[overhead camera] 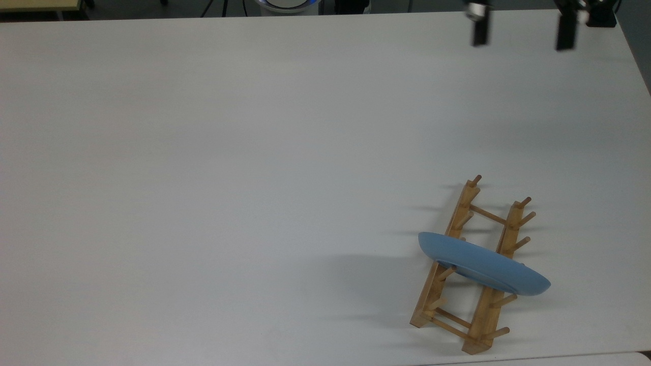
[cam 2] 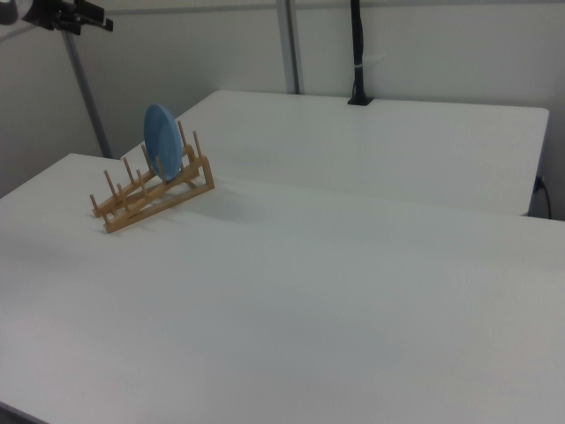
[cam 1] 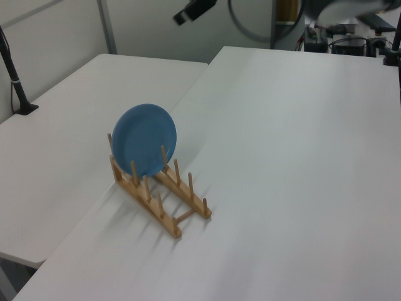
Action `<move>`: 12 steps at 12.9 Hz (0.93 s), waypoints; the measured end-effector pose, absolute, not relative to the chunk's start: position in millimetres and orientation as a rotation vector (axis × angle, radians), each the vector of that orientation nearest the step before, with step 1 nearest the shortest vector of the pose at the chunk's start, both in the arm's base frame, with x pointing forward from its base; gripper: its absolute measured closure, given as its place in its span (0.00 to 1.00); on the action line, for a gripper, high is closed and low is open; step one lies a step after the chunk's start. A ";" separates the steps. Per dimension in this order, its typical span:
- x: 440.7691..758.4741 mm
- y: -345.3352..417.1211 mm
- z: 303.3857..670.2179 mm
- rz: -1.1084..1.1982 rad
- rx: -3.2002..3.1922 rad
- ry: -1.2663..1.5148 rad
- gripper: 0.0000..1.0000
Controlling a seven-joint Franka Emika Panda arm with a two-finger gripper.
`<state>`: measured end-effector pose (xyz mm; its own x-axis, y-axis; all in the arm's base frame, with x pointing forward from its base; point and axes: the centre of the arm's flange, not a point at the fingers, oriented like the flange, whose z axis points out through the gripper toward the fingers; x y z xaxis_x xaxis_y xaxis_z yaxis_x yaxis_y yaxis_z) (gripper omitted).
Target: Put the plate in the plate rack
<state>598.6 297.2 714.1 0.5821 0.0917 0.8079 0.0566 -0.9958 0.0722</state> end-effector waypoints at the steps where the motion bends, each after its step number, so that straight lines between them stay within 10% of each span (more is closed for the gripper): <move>1: 592.4 282.0 723.2 1.330 2.854 0.022 0.00; 6: 549.4 176.7 746.8 0.693 3.204 -0.443 0.00; 12: 526.9 80.1 693.6 0.134 3.306 -0.306 0.00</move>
